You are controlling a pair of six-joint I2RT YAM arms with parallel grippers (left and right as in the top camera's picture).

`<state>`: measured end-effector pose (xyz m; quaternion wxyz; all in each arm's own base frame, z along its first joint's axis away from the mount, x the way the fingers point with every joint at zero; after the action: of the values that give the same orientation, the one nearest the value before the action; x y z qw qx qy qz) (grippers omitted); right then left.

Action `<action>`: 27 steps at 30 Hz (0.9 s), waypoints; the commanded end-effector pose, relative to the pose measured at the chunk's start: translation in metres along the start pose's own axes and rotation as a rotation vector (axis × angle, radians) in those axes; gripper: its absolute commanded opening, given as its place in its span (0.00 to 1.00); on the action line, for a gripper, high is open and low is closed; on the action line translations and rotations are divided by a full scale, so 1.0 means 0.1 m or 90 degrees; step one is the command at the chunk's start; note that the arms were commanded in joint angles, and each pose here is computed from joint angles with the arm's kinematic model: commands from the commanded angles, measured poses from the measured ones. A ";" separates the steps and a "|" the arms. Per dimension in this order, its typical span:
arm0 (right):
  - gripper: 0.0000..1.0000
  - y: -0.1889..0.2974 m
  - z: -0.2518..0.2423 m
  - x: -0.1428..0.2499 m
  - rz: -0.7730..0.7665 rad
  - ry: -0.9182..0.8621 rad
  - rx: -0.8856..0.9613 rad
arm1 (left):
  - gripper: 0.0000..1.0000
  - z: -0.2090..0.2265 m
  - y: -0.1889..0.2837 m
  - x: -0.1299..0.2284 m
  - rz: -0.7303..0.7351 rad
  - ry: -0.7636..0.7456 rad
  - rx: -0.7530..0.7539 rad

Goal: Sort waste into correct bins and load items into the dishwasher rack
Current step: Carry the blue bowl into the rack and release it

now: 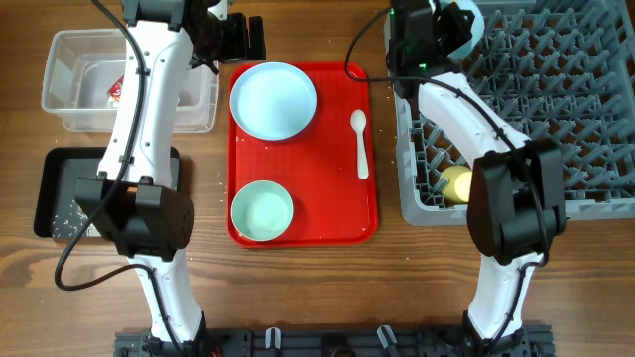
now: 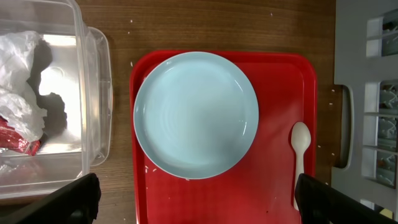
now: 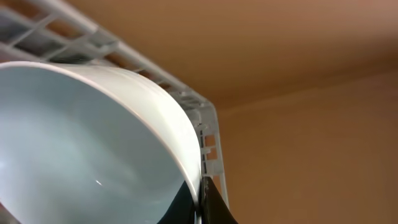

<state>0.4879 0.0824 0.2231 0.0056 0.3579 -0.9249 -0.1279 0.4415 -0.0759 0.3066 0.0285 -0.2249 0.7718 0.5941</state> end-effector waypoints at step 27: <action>1.00 0.67 0.47 -0.24 -0.050 0.093 -0.057 | 1.00 0.02 -0.07 -0.01 0.007 0.006 -0.008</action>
<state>0.4542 0.1565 0.1963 0.0915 0.4041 -0.8989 -0.1427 0.4415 -0.0759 0.3066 0.0285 -0.2249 0.7718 0.5941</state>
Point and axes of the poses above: each gripper's point midway between its finger pads, its own y axis back along the fingers, its own z axis along the line the jaws close on, x = y × z, the point moved 10 cm from there along y, back along the fingers, and after that the axes turned 15 degrees about y, right-handed, at the moved point
